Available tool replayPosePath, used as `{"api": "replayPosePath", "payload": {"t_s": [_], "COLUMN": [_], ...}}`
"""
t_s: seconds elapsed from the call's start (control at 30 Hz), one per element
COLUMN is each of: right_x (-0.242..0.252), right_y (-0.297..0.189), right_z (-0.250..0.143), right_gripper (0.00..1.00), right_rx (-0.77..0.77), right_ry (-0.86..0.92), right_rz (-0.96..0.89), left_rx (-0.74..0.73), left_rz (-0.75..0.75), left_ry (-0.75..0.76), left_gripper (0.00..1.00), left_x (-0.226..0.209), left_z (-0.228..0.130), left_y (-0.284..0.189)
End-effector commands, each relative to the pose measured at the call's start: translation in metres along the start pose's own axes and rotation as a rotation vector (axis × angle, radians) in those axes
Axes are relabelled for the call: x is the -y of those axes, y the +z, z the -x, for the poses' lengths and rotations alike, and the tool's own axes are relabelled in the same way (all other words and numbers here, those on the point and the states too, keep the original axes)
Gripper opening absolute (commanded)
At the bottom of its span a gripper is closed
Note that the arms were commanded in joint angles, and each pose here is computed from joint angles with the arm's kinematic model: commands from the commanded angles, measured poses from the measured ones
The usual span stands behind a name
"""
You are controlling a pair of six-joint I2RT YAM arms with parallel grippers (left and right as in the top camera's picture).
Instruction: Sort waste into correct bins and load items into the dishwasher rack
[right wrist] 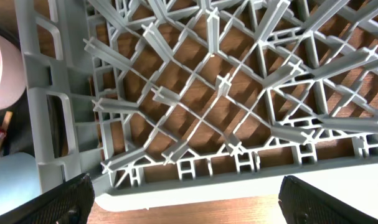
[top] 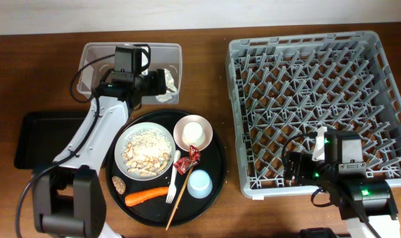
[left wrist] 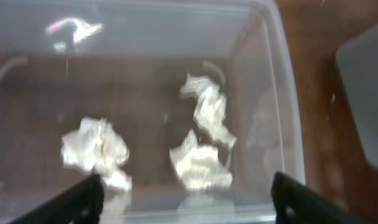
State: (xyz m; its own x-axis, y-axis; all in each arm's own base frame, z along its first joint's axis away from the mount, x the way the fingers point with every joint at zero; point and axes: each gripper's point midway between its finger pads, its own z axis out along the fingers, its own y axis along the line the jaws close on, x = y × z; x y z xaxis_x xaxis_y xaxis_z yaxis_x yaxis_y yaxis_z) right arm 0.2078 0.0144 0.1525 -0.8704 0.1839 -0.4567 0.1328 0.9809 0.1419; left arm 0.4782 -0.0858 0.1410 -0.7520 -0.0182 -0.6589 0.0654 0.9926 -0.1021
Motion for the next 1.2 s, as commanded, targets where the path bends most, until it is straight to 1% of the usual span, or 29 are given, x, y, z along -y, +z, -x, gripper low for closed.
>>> {"api": "replayPosePath", "payload": {"t_s": [0.0, 0.03, 0.07, 0.1, 0.13, 0.17, 0.2, 0.23, 0.27, 0.3, 0.33, 0.4, 0.47, 0.53, 0.6, 0.67, 0.9, 0.93, 1.0, 1.03, 1.1, 1.17], "right_x": [-0.015, -0.023, -0.026, -0.029, -0.032, -0.045, -0.067, -0.079, -0.106, -0.136, -0.156, -0.212, -0.244, -0.267, -0.278, -0.286, -0.284, -0.283, -0.285, -0.285, -0.285, -0.285], "right_y": [-0.005, -0.007, -0.012, -0.019, -0.026, -0.037, -0.046, -0.049, -0.052, -0.047, -0.038, 0.006, 0.038, 0.067, 0.082, 0.103, 0.153, 0.154, 0.155, 0.155, 0.154, 0.154], "right_z": [0.006, 0.009, 0.015, 0.023, 0.031, 0.047, 0.063, 0.07, 0.08, 0.088, 0.088, 0.069, 0.054, 0.047, 0.043, 0.04, 0.022, 0.022, 0.024, 0.024, 0.024, 0.024], "right_gripper": [0.98, 0.98, 0.98, 0.98, 0.98, 0.98, 0.98, 0.98, 0.99, 0.98, 0.98, 0.99, 0.98, 0.98, 0.98, 0.98, 1.0, 0.88, 0.85, 0.81, 0.77, 0.68], "right_rx": [0.018, 0.028, 0.033, 0.029, 0.015, -0.011, -0.037, -0.047, -0.064, -0.084, -0.113, -0.23, -0.262, -0.227, -0.21, -0.219, -0.29, -0.29, -0.281, -0.281, -0.282, -0.28], "right_ry": [0.008, 0.004, -0.002, -0.022, -0.041, -0.102, -0.174, -0.207, -0.275, -0.351, -0.401, -0.529, -0.587, -0.637, -0.656, -0.615, -0.583, -0.575, -0.574, -0.574, -0.574, -0.574], "right_rz": [0.083, 0.127, 0.141, 0.14, 0.139, 0.152, 0.178, 0.189, 0.223, 0.246, 0.252, 0.273, 0.288, 0.243, 0.223, 0.212, 0.156, 0.152, 0.157, 0.158, 0.157, 0.158], "left_rx": [-0.172, -0.265, -0.388, -0.472, -0.522, -0.565, -0.611, -0.631, -0.652, -0.673, -0.681, -0.705, -0.703, -0.696, -0.692, -0.692, -0.689, -0.689, -0.689, -0.689, -0.689, -0.688], "left_rz": [0.027, 0.05, 0.091, 0.134, 0.158, 0.179, 0.203, 0.217, 0.233, 0.25, 0.259, 0.275, 0.283, 0.308, 0.312, 0.312, 0.311, 0.311, 0.311, 0.311, 0.311, 0.311], "left_ry": [-0.005, -0.05, -0.131, -0.207, -0.242, -0.267, -0.302, -0.326, -0.357, -0.387, -0.407, -0.437, -0.457, -0.475, -0.485, -0.485, -0.485, -0.485, -0.485, -0.485, -0.485, -0.485], "left_gripper": [0.99, 0.99, 0.99, 0.99, 0.99, 0.99, 0.99, 0.99, 0.99, 0.99, 0.99, 0.99, 0.99, 0.99, 0.99, 0.99, 0.99, 0.99, 0.99, 0.99, 0.99, 0.99], "left_x": [-0.006, -0.01, -0.02, -0.032, -0.038, -0.045, -0.053, -0.057, -0.064, -0.073, -0.079, -0.087, -0.094, -0.103, -0.106, -0.106, -0.106, -0.106, -0.106, -0.106, -0.106, -0.106], "left_z": [-0.037, -0.06, -0.089, -0.109, -0.119, -0.129, -0.138, -0.143, -0.148, -0.152, -0.156, -0.166, -0.166, -0.166, -0.166, -0.166, -0.165, -0.165, -0.165, -0.165, -0.165, -0.165], "left_y": [-0.065, -0.079, -0.092, -0.102, -0.108, -0.115, -0.122, -0.126, -0.13, -0.134, -0.135, -0.135, -0.136, -0.138, -0.138, -0.138, -0.137, -0.137, -0.137, -0.137, -0.137, -0.137]}}
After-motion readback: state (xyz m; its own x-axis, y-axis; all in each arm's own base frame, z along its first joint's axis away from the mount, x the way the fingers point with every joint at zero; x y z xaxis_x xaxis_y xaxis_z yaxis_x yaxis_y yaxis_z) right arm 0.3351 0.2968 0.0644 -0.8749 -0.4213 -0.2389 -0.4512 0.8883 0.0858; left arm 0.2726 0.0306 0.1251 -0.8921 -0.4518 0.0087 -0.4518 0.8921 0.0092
